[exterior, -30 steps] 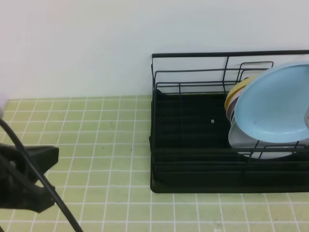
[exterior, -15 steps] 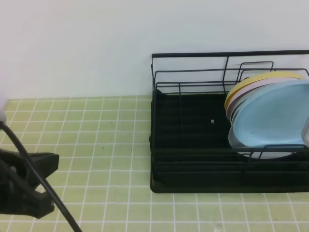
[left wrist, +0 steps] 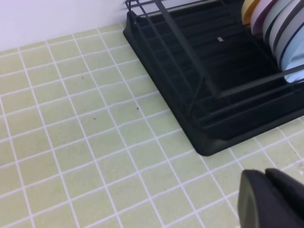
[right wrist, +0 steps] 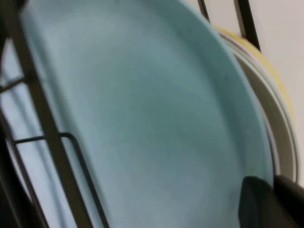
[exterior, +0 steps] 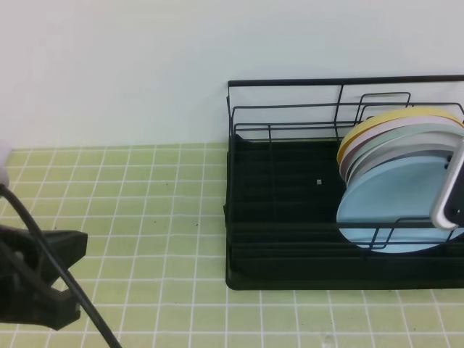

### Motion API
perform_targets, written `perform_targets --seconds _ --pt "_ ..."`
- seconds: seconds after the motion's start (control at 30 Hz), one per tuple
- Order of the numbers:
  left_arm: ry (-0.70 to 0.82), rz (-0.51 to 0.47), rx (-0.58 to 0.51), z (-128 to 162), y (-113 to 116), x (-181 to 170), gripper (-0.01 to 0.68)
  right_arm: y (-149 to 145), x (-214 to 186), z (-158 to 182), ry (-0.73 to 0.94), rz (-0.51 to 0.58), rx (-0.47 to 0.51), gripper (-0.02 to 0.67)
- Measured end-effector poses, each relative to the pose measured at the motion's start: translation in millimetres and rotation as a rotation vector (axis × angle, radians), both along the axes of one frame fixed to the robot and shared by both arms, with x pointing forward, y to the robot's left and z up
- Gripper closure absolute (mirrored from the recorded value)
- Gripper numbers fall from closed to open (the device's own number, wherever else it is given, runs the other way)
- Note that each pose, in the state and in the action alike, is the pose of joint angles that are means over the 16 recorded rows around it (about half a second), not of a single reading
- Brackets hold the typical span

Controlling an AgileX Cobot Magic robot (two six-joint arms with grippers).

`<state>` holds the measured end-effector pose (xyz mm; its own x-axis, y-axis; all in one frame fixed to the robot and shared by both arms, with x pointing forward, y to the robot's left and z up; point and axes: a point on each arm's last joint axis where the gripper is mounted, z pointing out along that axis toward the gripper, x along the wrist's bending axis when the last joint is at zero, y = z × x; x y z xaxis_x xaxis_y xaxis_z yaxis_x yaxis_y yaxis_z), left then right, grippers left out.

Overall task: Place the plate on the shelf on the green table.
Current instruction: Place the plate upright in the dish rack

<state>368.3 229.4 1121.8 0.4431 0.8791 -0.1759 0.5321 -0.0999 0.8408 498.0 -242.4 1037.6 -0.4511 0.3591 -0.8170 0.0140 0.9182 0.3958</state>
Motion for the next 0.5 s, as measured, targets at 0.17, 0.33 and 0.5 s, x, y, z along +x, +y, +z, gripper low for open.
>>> perform_targets --seconds 0.17,0.33,0.5 --pt "0.002 -0.001 0.001 -0.2 0.0 -0.1 0.674 -5.1 4.7 -5.2 0.017 -0.055 0.045 0.633" --pt "0.002 0.000 0.001 -0.2 0.0 -0.1 0.673 -10.1 6.7 -6.6 0.028 -0.111 0.103 0.629" --pt "0.002 -0.001 0.001 -0.2 0.0 -0.1 0.673 -12.3 7.0 -7.3 0.039 -0.144 0.146 0.590"
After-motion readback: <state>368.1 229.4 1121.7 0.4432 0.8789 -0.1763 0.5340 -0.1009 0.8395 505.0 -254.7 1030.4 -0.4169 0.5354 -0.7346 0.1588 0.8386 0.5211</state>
